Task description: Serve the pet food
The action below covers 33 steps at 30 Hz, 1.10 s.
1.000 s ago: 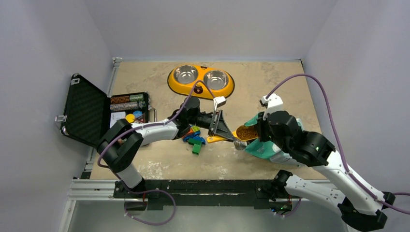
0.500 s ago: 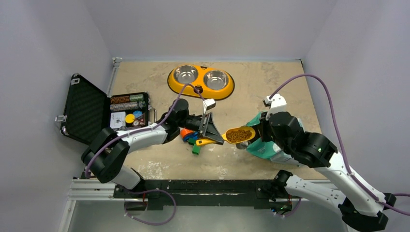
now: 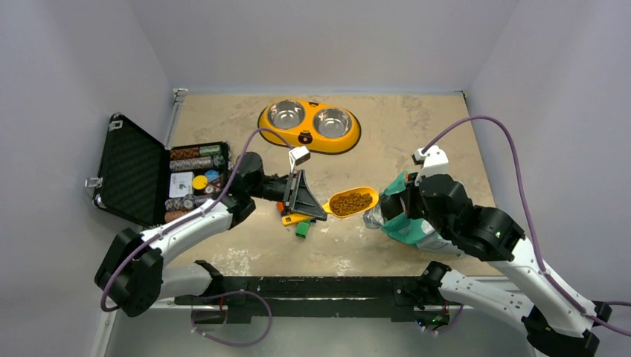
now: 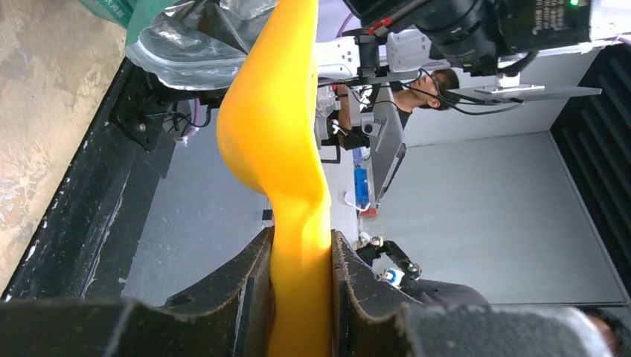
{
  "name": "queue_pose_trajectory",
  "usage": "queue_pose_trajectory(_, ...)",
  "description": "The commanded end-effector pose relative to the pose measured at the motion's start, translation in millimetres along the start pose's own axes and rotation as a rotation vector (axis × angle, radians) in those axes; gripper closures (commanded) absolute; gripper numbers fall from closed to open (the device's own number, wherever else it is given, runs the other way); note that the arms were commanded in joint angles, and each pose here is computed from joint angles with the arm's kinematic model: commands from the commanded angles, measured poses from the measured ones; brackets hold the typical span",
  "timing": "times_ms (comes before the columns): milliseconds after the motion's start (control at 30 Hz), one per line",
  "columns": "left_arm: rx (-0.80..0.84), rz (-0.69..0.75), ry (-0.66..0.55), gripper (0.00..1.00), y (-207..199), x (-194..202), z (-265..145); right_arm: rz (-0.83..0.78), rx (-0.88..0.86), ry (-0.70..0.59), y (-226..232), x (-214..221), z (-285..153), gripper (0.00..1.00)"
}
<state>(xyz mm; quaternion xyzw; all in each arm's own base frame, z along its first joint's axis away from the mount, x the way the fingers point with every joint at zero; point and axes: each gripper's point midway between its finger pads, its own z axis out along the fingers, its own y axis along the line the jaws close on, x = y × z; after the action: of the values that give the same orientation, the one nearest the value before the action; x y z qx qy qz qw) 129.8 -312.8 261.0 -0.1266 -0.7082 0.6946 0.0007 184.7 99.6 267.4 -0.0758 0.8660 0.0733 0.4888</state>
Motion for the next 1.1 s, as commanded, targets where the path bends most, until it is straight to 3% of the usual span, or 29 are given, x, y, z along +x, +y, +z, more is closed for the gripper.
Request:
queue_pose_trajectory(0,0.014,0.046,-0.026,1.00,-21.6,-3.8,-14.3,0.035,0.055,-0.053,-15.0,-14.3,-11.6,1.00)
queue_pose_trajectory(267,-0.021,0.044,-0.184,1.00,-68.2,-75.4,-24.3,0.038,0.063,-0.054,-20.5,-11.2,-15.9,1.00)
queue_pose_trajectory(433,-0.037,0.021,-0.283,1.00,-68.4,-134.9,-24.4,0.046,0.058,-0.067,-20.8,-14.1,-18.6,1.00)
queue_pose_trajectory(800,-0.090,-0.071,-0.461,1.00,-12.5,-251.8,-41.0,0.069,0.080,-0.110,-33.9,-20.6,-33.0,1.00)
queue_pose_trajectory(1067,-0.194,-0.200,-0.507,1.00,70.6,-284.8,-72.1,0.096,0.119,-0.122,-49.4,-15.9,-44.5,1.00)
